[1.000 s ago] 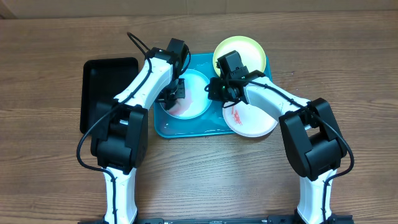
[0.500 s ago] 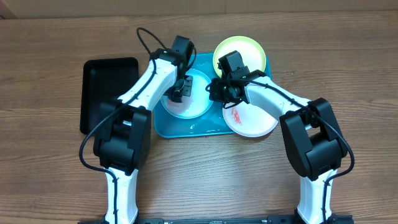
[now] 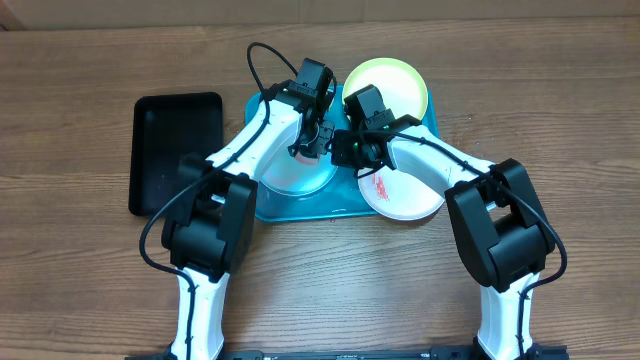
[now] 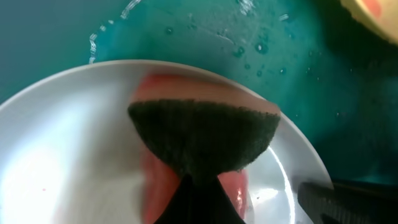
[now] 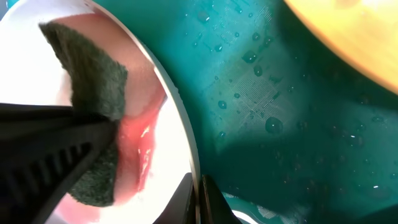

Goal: Clean dirty plates on tray and stack at the side
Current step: 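Scrub the light-blue plate with the sponge in the left gripper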

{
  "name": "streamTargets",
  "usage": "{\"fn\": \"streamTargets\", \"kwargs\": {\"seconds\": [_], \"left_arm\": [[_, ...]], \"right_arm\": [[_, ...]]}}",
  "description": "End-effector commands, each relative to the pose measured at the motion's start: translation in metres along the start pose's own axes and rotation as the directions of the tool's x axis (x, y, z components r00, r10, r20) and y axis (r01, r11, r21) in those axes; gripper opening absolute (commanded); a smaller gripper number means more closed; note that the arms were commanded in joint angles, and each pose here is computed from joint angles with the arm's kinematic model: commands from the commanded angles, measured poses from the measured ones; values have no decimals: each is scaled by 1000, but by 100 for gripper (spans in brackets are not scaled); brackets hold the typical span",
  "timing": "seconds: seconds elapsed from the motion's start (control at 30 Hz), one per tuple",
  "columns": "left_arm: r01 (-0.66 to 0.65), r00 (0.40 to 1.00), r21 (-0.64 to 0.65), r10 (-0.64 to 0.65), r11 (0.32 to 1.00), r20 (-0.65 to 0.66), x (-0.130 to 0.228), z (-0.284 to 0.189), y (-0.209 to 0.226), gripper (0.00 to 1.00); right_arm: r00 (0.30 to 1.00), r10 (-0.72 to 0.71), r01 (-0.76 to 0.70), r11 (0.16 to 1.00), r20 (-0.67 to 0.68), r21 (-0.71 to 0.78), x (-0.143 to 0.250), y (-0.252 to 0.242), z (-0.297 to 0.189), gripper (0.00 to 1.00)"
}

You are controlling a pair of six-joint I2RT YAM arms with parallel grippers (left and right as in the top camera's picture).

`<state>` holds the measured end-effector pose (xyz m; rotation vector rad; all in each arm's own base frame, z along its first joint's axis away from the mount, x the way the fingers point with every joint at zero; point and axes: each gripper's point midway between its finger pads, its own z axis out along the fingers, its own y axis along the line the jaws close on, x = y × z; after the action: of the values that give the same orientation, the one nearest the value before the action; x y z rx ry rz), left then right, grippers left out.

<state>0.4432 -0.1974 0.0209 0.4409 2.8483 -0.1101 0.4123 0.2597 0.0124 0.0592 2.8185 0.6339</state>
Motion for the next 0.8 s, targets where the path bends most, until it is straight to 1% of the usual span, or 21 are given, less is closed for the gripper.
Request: {"fn": "streamTargets", "kwargs": {"seconds": [0.0,0.03,0.07,0.1,0.17,0.2,0.27,0.43,0.5,0.57,0.6,0.67,0.73,0.77], "left_arm": [[-23,997,4,23,1000,-69,15,17,1,4],[5,998,-46,-8,999,-68,15,17,12,4],[58,996,-122,-65,991,-55,14,16,27,4],[129,990,-211,-138,969,-29,13,13,46,4],[271,961,-355,-275,895,39,14,5,79,4],[313,947,-394,-316,864,59,16,2,90,4],[345,933,-431,-355,834,60,23,-2,101,4],[297,933,-456,-357,839,-49,48,-6,101,4],[245,935,-420,-328,874,-138,61,-5,91,4],[194,932,-330,-278,924,-233,73,-3,74,4],[160,930,-256,-233,953,-285,78,-2,62,4],[110,923,-108,-142,988,-356,86,-2,39,4],[77,919,49,-52,996,-391,90,-4,16,4],[60,919,138,-1,989,-394,91,-6,3,4]], "right_arm": [[999,-22,21,998,-22,-54,6,16,-1,4],[999,-22,21,998,-22,-54,6,16,-1,4],[999,-23,21,998,-23,-55,7,16,-1,4],[999,-22,21,998,-22,-54,6,16,-1,4],[999,-22,21,998,-22,-54,6,16,-1,4],[999,-22,21,998,-22,-54,6,16,-1,4],[1000,-23,21,998,-20,-55,6,16,-1,4],[1000,-25,24,998,-13,-60,4,17,-1,4],[1000,-25,24,998,-13,-60,4,17,-1,4],[1000,-24,23,998,-12,-59,4,17,-1,4],[1000,-22,22,998,-11,-59,3,16,-2,4],[1000,-18,17,998,-10,-58,2,14,-2,4],[1000,-11,11,998,-7,-57,0,12,-3,4],[1000,-9,9,998,-7,-56,-1,11,-3,4]]}}
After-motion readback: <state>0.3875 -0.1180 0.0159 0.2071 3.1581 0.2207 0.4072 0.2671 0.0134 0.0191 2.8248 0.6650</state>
